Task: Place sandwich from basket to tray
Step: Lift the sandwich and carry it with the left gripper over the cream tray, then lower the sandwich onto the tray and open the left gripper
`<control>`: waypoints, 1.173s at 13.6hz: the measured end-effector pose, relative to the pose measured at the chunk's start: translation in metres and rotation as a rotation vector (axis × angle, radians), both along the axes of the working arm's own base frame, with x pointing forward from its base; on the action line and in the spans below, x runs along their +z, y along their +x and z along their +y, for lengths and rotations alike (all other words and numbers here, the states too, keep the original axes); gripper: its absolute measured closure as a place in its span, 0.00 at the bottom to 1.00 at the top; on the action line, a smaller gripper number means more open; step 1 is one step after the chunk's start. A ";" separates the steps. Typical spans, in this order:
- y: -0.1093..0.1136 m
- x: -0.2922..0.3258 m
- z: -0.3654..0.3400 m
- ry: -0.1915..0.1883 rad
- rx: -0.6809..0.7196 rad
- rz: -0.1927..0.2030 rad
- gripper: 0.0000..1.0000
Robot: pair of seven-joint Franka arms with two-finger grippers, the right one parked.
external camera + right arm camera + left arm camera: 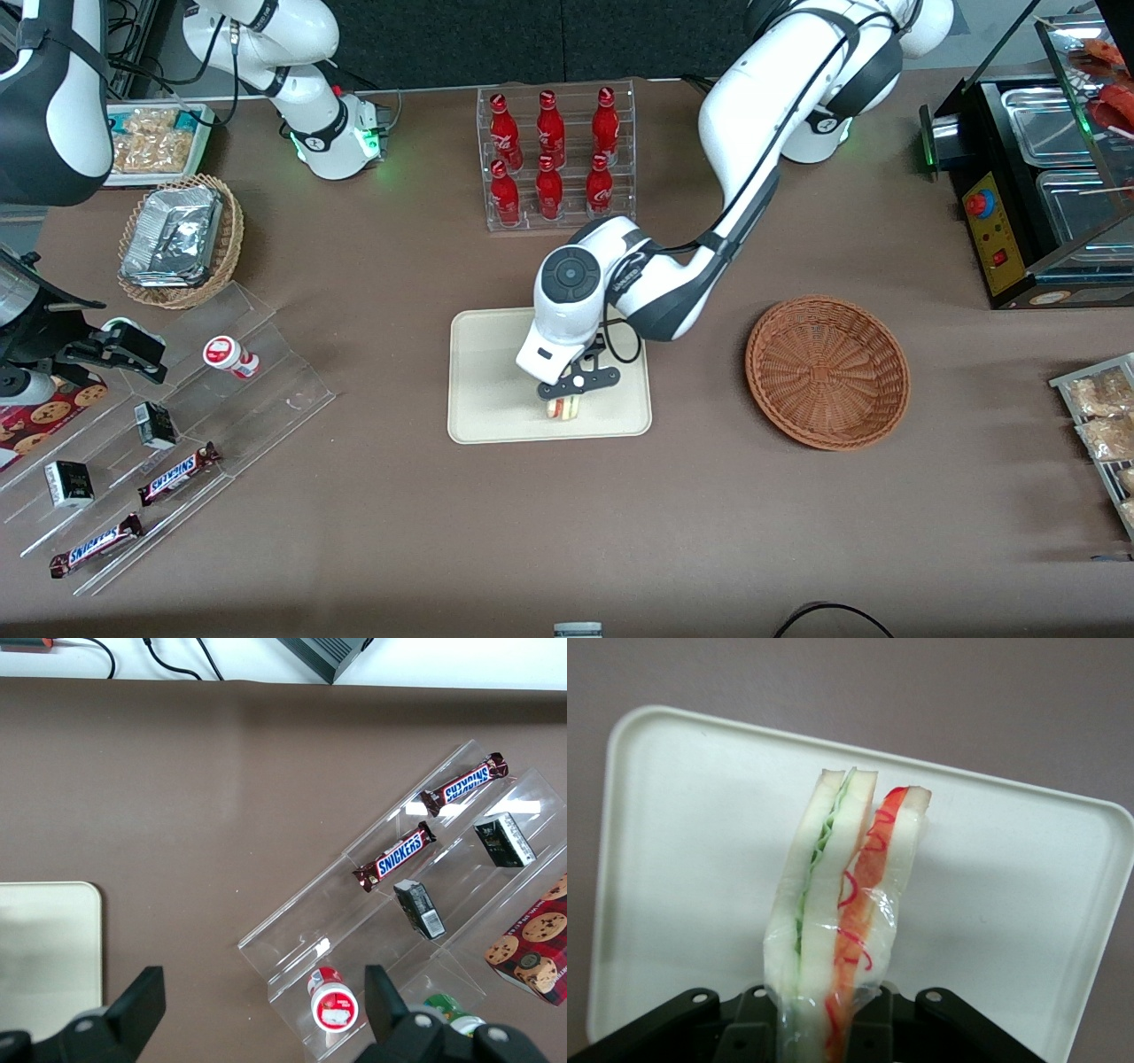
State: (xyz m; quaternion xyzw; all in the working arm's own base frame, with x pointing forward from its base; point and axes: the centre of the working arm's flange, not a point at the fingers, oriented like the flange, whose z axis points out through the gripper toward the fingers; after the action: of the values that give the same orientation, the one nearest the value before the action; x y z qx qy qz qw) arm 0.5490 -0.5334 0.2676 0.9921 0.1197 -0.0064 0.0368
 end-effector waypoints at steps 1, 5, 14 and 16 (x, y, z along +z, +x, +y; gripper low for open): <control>-0.003 -0.013 -0.003 0.014 0.005 -0.002 0.83; -0.018 -0.056 -0.016 0.045 0.011 -0.020 0.83; -0.007 -0.048 -0.015 0.043 0.014 -0.067 0.22; 0.013 -0.032 -0.001 0.041 0.048 -0.074 0.02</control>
State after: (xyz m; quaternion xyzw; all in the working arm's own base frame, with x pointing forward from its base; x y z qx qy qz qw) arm 0.5623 -0.5341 0.2352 0.9890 0.1423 0.0339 0.0209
